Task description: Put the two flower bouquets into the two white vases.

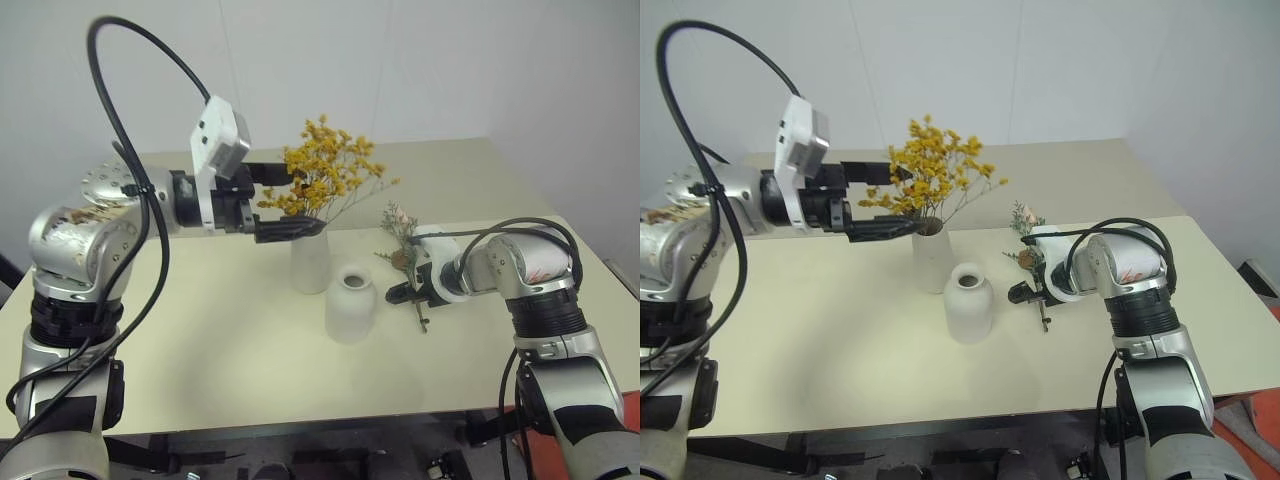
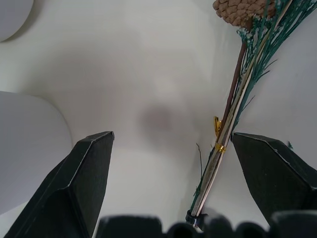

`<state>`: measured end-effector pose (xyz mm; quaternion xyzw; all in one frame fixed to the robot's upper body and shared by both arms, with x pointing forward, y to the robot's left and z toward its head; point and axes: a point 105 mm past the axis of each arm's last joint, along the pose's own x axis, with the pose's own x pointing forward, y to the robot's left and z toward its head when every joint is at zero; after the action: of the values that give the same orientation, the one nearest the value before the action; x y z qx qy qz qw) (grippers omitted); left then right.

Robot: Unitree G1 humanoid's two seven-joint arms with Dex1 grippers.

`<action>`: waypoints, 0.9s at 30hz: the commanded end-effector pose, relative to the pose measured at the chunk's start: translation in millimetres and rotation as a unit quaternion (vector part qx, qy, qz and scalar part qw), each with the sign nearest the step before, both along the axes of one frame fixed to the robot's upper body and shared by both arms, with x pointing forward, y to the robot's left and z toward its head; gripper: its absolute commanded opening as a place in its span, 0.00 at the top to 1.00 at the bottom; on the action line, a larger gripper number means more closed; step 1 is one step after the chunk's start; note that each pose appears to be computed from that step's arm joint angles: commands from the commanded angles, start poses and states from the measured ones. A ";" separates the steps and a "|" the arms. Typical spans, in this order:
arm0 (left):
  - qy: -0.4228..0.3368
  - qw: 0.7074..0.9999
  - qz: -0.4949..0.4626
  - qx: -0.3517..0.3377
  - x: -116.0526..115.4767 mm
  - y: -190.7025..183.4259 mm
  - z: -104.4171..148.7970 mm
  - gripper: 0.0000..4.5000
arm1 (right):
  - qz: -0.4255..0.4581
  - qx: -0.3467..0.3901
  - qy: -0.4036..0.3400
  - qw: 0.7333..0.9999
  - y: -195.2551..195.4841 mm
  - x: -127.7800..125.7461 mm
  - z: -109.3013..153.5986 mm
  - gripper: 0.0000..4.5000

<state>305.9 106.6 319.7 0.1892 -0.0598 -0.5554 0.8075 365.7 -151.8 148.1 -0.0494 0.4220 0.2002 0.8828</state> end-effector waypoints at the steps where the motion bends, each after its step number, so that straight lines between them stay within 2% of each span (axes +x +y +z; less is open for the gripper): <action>1: -0.055 0.998 0.018 -0.025 -4.2 14.3 31.7 0.00 | -0.004 0.007 -0.020 1.000 -1.0 2.2 10.1 0.00; 14: -0.097 0.994 0.030 -0.052 -13.6 24.3 52.0 0.00 | -0.004 0.008 -0.025 1.000 -0.9 1.6 8.8 0.00; 17: -0.115 0.989 0.044 -0.086 -13.3 33.0 66.2 0.00 | -0.003 0.008 -0.025 1.000 -0.4 1.0 8.0 0.00; 20: -0.121 0.985 0.019 -0.121 -22.4 35.7 75.5 0.00 | -0.002 0.009 -0.025 1.000 0.1 0.5 7.8 0.00; 27: -0.070 0.987 -0.091 -0.113 -48.4 21.2 54.1 0.00 | 0.000 0.009 -0.027 1.000 1.3 1.4 6.4 0.00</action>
<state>271.3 132.1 370.6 0.1239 -0.1854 -0.5783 0.7848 364.0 -151.7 141.5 -0.0490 0.4234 0.1976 0.8828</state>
